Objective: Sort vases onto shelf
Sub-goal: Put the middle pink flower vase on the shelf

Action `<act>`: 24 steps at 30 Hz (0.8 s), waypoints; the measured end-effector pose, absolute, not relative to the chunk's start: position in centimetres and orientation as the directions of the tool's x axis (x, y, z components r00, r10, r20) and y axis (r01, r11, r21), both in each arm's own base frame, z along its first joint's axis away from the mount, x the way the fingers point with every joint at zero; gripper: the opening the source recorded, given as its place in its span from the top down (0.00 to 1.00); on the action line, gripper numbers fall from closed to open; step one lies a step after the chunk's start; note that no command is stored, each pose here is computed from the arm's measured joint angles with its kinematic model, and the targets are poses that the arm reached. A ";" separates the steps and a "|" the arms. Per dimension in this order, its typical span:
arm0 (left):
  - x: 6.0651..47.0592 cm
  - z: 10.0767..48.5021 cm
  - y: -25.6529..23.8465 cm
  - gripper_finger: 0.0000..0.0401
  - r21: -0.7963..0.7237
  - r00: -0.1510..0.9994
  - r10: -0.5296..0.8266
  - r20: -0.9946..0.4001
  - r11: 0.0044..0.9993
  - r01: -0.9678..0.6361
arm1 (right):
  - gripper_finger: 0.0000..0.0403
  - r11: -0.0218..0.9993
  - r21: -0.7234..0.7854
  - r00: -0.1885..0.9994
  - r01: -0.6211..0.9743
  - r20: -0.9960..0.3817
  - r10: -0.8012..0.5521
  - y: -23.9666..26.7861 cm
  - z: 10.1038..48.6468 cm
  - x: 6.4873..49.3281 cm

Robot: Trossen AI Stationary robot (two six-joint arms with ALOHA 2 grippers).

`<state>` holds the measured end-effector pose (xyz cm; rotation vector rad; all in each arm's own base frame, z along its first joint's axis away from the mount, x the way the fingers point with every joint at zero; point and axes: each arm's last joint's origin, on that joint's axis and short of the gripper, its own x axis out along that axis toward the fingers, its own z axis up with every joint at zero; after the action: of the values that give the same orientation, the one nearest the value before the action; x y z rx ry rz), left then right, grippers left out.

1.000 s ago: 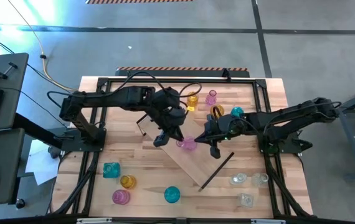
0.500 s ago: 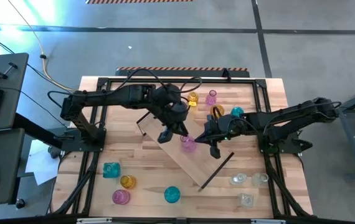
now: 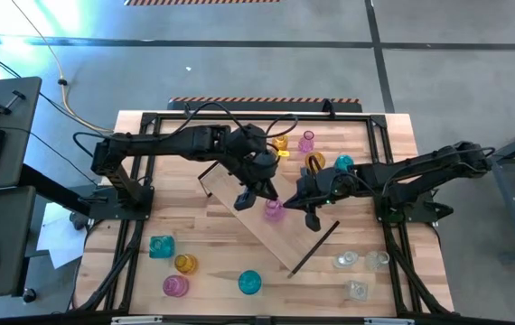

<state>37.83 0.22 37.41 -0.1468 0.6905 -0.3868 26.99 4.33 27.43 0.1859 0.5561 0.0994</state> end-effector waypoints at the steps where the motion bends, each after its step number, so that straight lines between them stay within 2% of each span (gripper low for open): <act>1: 37.8 37.4 0.2 0.95 -0.258 0.704 -0.394 -0.590 0.919 0.298 | 1.00 0.979 0.201 0.842 -0.042 -0.520 0.143 4.3 27.4 27.0; 12: 37.9 37.5 0.2 0.94 -0.249 0.708 -0.394 -0.586 0.919 0.306 | 1.00 0.983 0.185 0.826 -0.012 -0.552 0.114 4.2 27.1 26.8; 24: 37.9 37.5 0.2 0.76 -0.242 0.711 -0.394 -0.582 0.919 0.312 | 1.00 0.983 0.186 0.826 -0.012 -0.552 0.115 4.2 27.1 26.8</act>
<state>37.90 0.22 37.52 -0.1289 0.6744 -0.3929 26.77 4.22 27.07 0.1773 0.5965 0.0680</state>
